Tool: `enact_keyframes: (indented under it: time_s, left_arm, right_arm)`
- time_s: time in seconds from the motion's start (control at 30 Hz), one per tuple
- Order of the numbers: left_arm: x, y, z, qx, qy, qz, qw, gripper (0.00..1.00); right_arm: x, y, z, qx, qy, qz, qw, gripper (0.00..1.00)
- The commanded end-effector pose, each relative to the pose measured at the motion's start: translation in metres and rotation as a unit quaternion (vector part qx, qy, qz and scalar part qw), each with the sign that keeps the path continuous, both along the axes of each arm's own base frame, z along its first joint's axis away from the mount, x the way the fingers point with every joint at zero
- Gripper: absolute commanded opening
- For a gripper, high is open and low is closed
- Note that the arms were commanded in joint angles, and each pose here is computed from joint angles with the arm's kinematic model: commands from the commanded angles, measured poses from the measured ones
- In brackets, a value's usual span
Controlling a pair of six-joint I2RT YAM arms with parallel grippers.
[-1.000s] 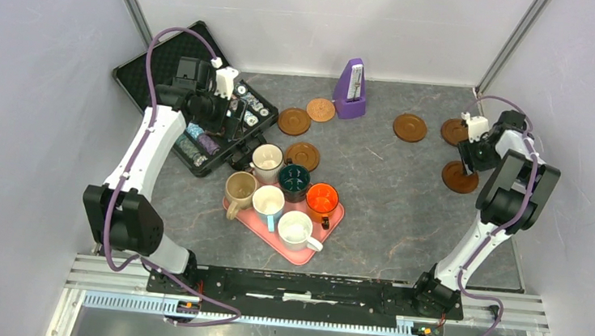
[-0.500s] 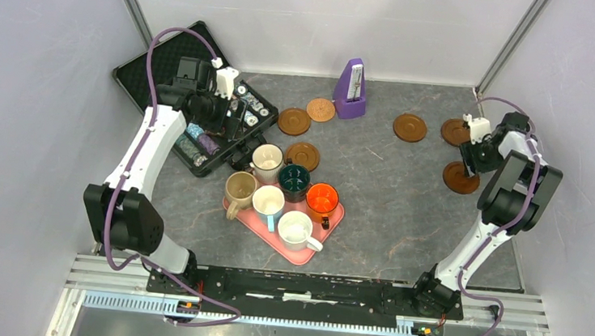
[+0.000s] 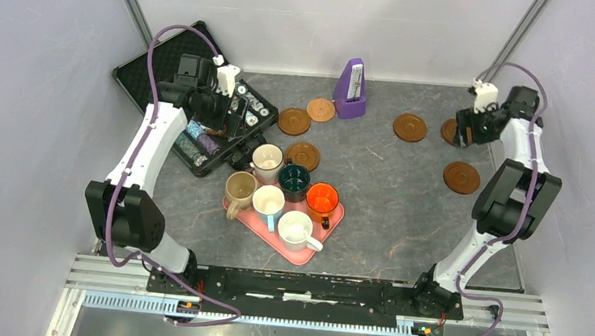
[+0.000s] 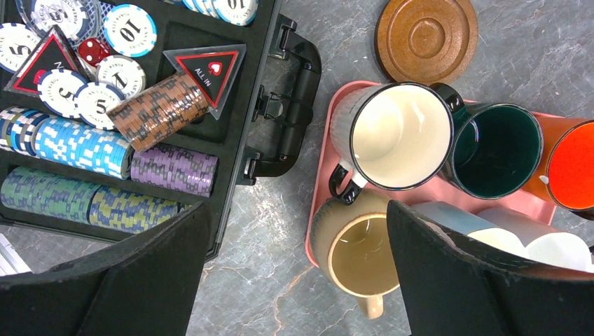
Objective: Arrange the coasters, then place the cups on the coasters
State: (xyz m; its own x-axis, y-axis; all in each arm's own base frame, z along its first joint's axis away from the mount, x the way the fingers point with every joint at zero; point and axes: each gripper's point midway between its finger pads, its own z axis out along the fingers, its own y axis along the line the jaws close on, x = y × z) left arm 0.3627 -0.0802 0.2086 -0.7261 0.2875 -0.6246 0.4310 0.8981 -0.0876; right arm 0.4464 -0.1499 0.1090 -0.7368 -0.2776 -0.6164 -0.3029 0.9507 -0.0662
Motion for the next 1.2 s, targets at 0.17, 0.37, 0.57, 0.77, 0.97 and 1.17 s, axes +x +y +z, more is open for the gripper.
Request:
enact_keyframes:
  time_s: [0.17,0.37,0.57,0.77,0.97,1.17]
  left_arm:
    - [0.007,0.000,0.017,-0.005,-0.026,-0.002,1.000,1.00]
    - [0.004,0.005,0.019,0.007,-0.027,0.007,1.000,1.00]
    - [0.001,0.003,0.010,0.003,-0.015,-0.001,1.000,1.00]
    - [0.068,-0.025,0.019,0.012,-0.056,-0.043,0.997,0.97]
    - [0.158,-0.060,0.008,0.099,-0.107,-0.054,0.988,0.88]
    - [0.214,-0.099,-0.025,0.144,-0.142,-0.081,0.976,0.83]
  right_arm:
    - [0.072,0.200,0.079,0.119,-0.142,0.098,0.978,0.79]
    - [0.082,0.325,0.080,0.133,-0.163,0.161,0.964,0.79]
    - [0.082,0.414,0.062,0.122,-0.186,0.214,0.951,0.79]
    - [0.084,0.433,0.055,0.127,-0.182,0.212,0.952,0.81]
    - [0.072,0.404,0.056,0.106,-0.178,0.202,0.957,0.83]
    - [0.056,0.372,0.048,0.098,-0.155,0.192,0.964,0.83]
